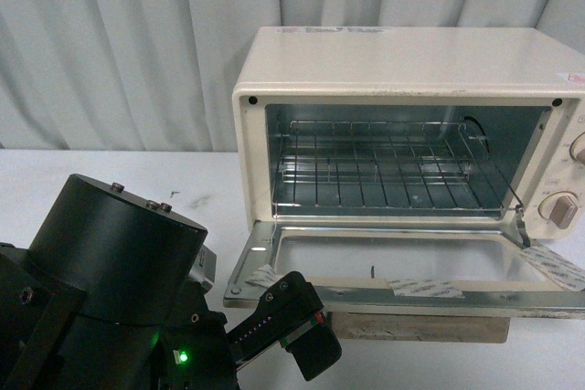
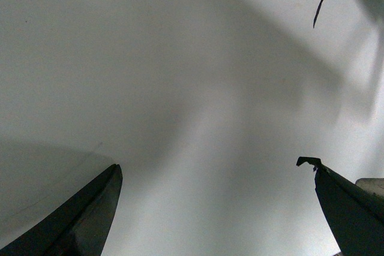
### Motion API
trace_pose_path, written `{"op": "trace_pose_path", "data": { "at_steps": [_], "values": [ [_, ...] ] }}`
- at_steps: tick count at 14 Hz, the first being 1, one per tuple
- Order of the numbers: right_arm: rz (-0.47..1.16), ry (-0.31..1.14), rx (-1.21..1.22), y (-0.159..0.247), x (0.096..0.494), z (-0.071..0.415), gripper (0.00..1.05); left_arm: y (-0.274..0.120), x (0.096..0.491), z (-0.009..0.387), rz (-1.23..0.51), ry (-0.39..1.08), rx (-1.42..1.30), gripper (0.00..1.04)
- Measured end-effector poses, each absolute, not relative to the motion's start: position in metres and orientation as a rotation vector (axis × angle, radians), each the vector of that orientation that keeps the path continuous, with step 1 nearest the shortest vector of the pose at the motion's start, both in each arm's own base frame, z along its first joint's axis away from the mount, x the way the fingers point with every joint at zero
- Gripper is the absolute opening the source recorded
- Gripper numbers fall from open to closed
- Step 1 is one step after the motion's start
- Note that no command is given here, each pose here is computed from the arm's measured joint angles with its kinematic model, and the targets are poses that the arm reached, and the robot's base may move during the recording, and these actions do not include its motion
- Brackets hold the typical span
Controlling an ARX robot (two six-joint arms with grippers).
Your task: Open oven
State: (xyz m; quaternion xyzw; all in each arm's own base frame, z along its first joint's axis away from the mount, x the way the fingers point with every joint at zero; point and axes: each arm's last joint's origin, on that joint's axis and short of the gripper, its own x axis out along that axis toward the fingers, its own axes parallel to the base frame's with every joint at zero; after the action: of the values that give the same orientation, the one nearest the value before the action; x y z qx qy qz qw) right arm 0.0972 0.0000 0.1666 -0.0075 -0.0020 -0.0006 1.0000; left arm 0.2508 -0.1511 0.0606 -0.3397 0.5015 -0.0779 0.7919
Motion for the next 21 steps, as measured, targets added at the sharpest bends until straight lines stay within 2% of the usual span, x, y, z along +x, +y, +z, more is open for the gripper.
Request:
{"op": "trace_pose_path", "data": {
  "at_steps": [1, 2, 3, 4, 6, 8, 10, 12, 15, 18, 19, 20, 21],
  "values": [
    [-0.001, -0.004, -0.015, 0.0, 0.097, 0.167, 0.41, -0.151, 0.251, 0.061, -0.167, 1.079, -0.731, 0.98],
    [-0.001, -0.004, -0.015, 0.0, 0.097, 0.167, 0.72, -0.151, 0.251, 0.061, -0.167, 1.079, -0.731, 0.98],
    [0.0, -0.004, -0.015, 0.0, 0.097, 0.167, 0.98, -0.153, 0.244, 0.062, 0.004, 0.929, -0.786, 0.98],
    [0.0, -0.004, -0.015, 0.0, 0.097, 0.167, 0.98, -0.148, 0.241, 0.068, 0.066, 0.852, -0.864, 0.98],
    [0.0, -0.004, -0.015, 0.0, 0.097, 0.167, 0.98, -0.142, 0.246, 0.083, 0.074, 0.757, -0.977, 0.98],
    [0.0, -0.004, -0.015, 0.0, 0.097, 0.167, 0.98, -0.137, 0.233, 0.084, 0.051, 0.784, -1.005, 0.98],
    [0.0, -0.004, -0.015, 0.0, 0.097, 0.167, 0.98, -0.121, 0.212, 0.092, -0.013, 0.868, -0.978, 0.98],
    [0.0, -0.004, -0.015, 0.0, 0.097, 0.167, 0.98, -0.096, 0.202, 0.112, -0.034, 0.847, -0.943, 0.98],
    [0.0, -0.004, -0.015, 0.0, 0.097, 0.167, 0.98, -0.061, 0.173, 0.162, -0.091, 0.727, -0.791, 0.98],
    [0.0, -0.004, -0.015, 0.0, 0.097, 0.167, 0.98, -0.055, 0.163, 0.182, -0.093, 0.64, -0.714, 0.98],
    [0.0, -0.004, -0.015, 0.0, 0.097, 0.167, 0.98, -0.053, 0.16, 0.199, -0.103, 0.583, -0.674, 0.98],
    [0.0, -0.004, -0.015, 0.0, 0.097, 0.167, 0.98, -0.052, 0.16, 0.214, -0.114, 0.459, -0.62, 0.96],
    [0.0, -0.004, -0.015, 0.0, 0.097, 0.167, 0.98, -0.047, 0.156, 0.218, -0.078, 0.182, -0.499, 0.84]
  ]
}}
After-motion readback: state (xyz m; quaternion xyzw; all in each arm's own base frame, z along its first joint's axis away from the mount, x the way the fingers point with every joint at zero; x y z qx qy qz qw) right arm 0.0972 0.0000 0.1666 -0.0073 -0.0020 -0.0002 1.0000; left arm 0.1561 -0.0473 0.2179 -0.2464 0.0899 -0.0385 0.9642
